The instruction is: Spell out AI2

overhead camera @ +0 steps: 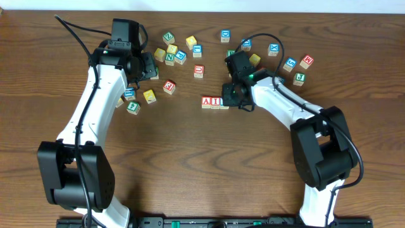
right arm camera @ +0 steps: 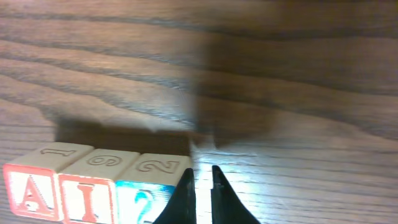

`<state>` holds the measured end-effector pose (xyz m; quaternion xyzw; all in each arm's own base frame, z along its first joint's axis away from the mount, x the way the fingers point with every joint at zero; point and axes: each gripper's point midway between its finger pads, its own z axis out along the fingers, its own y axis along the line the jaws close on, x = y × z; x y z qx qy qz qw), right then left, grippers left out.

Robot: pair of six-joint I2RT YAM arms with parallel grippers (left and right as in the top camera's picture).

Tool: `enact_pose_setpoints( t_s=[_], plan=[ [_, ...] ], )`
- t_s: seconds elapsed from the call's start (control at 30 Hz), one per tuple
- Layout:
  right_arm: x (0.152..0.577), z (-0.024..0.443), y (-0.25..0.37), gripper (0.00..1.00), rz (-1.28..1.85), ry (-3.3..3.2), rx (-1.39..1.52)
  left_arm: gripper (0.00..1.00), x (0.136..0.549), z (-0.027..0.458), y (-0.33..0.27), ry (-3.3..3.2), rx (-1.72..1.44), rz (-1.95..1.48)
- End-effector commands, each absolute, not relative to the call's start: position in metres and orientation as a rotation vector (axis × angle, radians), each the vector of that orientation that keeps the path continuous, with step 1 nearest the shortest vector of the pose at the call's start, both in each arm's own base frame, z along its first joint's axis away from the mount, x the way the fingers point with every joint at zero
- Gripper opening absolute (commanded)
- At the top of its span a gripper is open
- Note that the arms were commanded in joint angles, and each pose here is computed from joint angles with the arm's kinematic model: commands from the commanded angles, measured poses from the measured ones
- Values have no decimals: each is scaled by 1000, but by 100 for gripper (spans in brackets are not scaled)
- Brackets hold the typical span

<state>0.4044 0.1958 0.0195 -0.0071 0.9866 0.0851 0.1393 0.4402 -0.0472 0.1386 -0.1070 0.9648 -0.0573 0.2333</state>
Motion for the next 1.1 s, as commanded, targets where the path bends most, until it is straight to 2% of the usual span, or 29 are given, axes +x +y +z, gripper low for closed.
enact_pose_setpoints(
  t_s=[0.0, 0.07, 0.13, 0.17, 0.23, 0.27, 0.3, 0.33, 0.43, 0.57, 0.77, 1.07],
  plan=[
    [428, 74, 176, 7, 275, 2733, -4, 8, 439, 165, -41, 2602, -242, -137],
    [433, 108, 165, 11, 280, 2667, -20, 9, 437, 192, -37, 2550, -223, -137],
    [433, 152, 154, 18, 281, 2581, -60, 24, 428, 231, -31, 2460, -210, -141],
    [430, 173, 148, 23, 275, 2539, -70, 29, 424, 245, -29, 2425, -213, -144],
    [423, 206, 136, 34, 264, 2472, -63, 46, 414, 275, -25, 2351, -215, -151],
    [417, 224, 128, 40, 257, 2438, -47, 73, 407, 289, -23, 2314, -216, -155],
    [409, 243, 122, 48, 258, 2402, -35, 94, 399, 302, -23, 2284, -213, -159],
    [403, 256, 117, 61, 262, 2377, -27, 99, 393, 312, -22, 2262, -211, -162],
    [374, 295, 103, 99, 272, 2307, -11, 99, 373, 335, -21, 2209, -206, -170],
    [331, 329, 90, 99, 283, 2254, -7, 99, 358, 358, -21, 2144, -200, -178],
    [273, 347, 75, 99, 286, 2242, -7, 100, 350, 369, -20, 2111, -197, -182],
    [224, 340, 61, 99, 271, 2307, -7, 100, 352, 365, -20, 2121, -198, -181]
  ],
)
